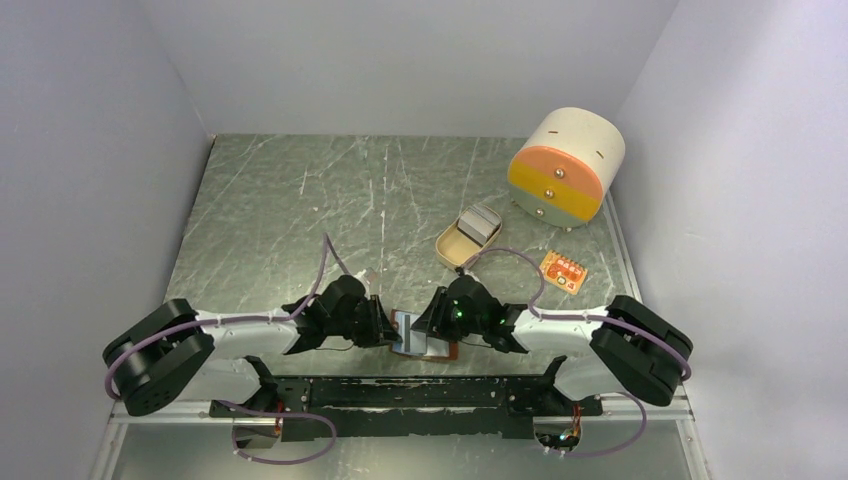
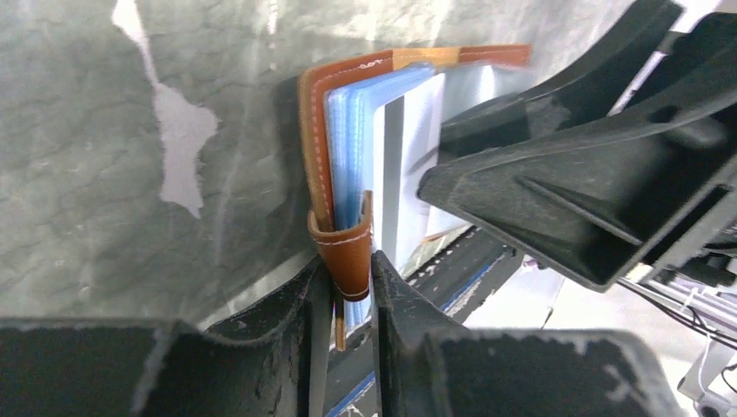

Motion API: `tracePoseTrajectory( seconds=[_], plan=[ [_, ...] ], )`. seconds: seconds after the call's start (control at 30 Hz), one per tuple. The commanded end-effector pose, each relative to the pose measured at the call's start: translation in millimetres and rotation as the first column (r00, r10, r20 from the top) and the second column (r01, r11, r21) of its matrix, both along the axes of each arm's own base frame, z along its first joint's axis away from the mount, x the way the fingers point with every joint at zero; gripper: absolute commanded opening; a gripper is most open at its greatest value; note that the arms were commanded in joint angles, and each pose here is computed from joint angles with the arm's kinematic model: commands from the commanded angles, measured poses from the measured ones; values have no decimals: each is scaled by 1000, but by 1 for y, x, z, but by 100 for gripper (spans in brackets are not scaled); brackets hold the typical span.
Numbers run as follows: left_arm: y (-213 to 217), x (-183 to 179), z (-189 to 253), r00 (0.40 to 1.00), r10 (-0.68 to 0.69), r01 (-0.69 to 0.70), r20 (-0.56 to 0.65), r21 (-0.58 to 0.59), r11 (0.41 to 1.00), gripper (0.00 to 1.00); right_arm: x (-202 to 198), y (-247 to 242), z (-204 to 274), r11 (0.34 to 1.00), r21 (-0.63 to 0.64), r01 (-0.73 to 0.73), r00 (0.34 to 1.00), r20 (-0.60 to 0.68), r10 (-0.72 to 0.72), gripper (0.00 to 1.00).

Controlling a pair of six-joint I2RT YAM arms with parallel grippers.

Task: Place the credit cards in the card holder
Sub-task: Insert the credit card into the card holder.

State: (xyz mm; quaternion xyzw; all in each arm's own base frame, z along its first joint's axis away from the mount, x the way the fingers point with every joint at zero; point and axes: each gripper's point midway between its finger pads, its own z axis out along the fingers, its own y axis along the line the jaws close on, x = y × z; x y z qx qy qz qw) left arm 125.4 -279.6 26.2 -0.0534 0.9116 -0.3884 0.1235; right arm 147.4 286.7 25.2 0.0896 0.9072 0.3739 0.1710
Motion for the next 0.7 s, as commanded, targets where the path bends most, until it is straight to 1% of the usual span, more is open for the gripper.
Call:
tracePoseTrajectory(
  seconds=[0.0, 0.03, 0.13, 0.23, 0.37, 0.53, 0.67],
  plan=[
    [-15, 8, 29, 997, 4, 3, 73, -100, 995, 27, -12, -19, -11, 992, -123, -9, 999, -38, 5, 45],
    [-15, 8, 31, 997, 6, 3, 79, -110, 994, 26, -12, -23, -12, 989, -145, -7, 999, -38, 1, 45],
    [-16, 8, 35, 996, 4, 8, 92, -132, 991, 13, -16, -30, -10, 986, -165, -4, 999, -39, -2, 46],
    [-18, 6, 35, 996, -9, 22, 89, -144, 989, 9, -19, -28, -6, 991, -136, -1, 999, -37, -4, 45],
    [-23, 3, 36, 995, -32, 47, 92, -162, 986, 9, -23, -21, -4, 995, -104, -7, 999, -47, 2, 43],
    [-24, 3, 36, 994, -36, 51, 99, -157, 986, 9, -23, -8, 5, 1000, -1, 2, 999, -32, -2, 42],
    [-24, 2, 37, 995, -36, 52, 98, -166, 985, 9, -20, 0, 11, 998, 55, -3, 1000, -11, 4, 42]
  ],
)
